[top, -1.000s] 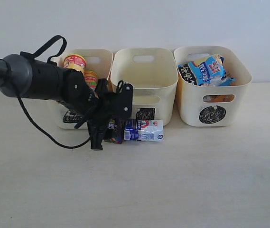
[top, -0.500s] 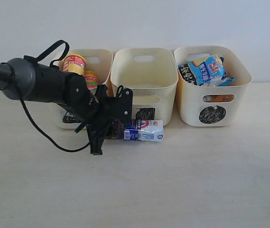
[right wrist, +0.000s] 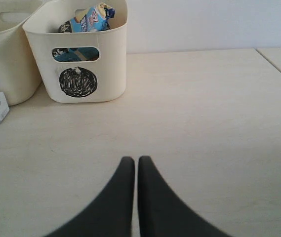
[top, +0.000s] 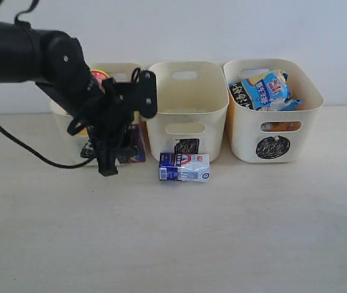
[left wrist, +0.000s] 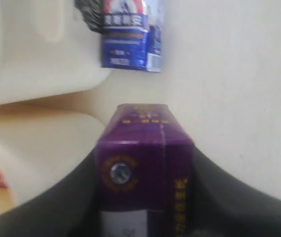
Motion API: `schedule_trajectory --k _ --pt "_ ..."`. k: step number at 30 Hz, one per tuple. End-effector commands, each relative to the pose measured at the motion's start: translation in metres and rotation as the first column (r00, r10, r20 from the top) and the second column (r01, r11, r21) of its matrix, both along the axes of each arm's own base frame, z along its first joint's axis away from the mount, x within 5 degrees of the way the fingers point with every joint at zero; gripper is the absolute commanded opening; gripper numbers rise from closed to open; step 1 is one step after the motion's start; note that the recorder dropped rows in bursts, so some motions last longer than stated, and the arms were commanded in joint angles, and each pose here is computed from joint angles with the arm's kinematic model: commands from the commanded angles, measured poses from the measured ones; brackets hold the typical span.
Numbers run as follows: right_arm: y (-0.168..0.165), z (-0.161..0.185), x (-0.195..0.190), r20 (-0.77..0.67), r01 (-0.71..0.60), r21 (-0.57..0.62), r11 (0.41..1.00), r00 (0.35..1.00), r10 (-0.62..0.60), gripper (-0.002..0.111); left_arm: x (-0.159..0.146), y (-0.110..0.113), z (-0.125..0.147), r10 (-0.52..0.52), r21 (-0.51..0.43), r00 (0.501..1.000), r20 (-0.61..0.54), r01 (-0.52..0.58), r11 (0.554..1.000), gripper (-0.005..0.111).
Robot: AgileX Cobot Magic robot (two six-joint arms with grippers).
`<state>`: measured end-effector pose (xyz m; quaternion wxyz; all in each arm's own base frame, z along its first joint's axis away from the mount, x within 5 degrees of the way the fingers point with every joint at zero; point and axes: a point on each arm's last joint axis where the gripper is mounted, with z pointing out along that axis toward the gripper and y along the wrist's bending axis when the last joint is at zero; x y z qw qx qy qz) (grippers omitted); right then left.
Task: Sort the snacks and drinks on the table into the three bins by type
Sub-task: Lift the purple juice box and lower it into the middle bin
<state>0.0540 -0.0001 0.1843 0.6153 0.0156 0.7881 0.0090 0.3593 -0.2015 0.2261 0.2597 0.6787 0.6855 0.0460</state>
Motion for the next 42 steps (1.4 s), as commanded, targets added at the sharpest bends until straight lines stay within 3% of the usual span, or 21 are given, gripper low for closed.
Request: schedule_trajectory --k 1,5,8,12,17,28,42 --pt "-0.001 0.0 0.0 0.012 0.01 -0.001 1.0 1.0 -0.01 0.0 -0.007 -0.006 0.052 0.068 -0.203 0.985 0.16 -0.034 0.979 0.004" --pt "-0.001 0.0 0.0 0.012 0.01 -0.001 1.0 1.0 -0.01 0.0 0.003 -0.01 0.073 0.17 -0.366 0.937 0.305 -0.049 0.929 0.004" --pt "-0.001 0.0 0.0 0.012 0.01 -0.001 1.0 1.0 -0.01 0.0 0.015 -0.014 0.072 0.257 -0.457 0.898 0.356 -0.073 0.887 0.004" --pt "-0.001 0.0 0.0 0.012 0.01 -0.001 1.0 1.0 -0.01 0.0 0.033 -0.024 0.062 0.269 -0.469 0.896 0.354 -0.079 0.88 0.004" --pt "-0.001 0.0 0.0 0.012 0.01 -0.001 1.0 1.0 -0.01 0.0 0.062 -0.042 0.06 0.334 -0.559 0.897 0.288 -0.126 0.82 0.004" --pt "-0.001 0.0 0.0 0.012 0.01 -0.001 1.0 1.0 -0.01 0.0 0.105 -0.068 0.039 0.337 -0.588 0.903 0.266 -0.125 0.799 0.004" --pt "-0.001 0.0 0.0 0.012 0.01 -0.001 1.0 1.0 -0.01 0.0 0.11 -0.069 0.035 0.357 -0.605 0.9 0.249 -0.144 0.783 0.004"
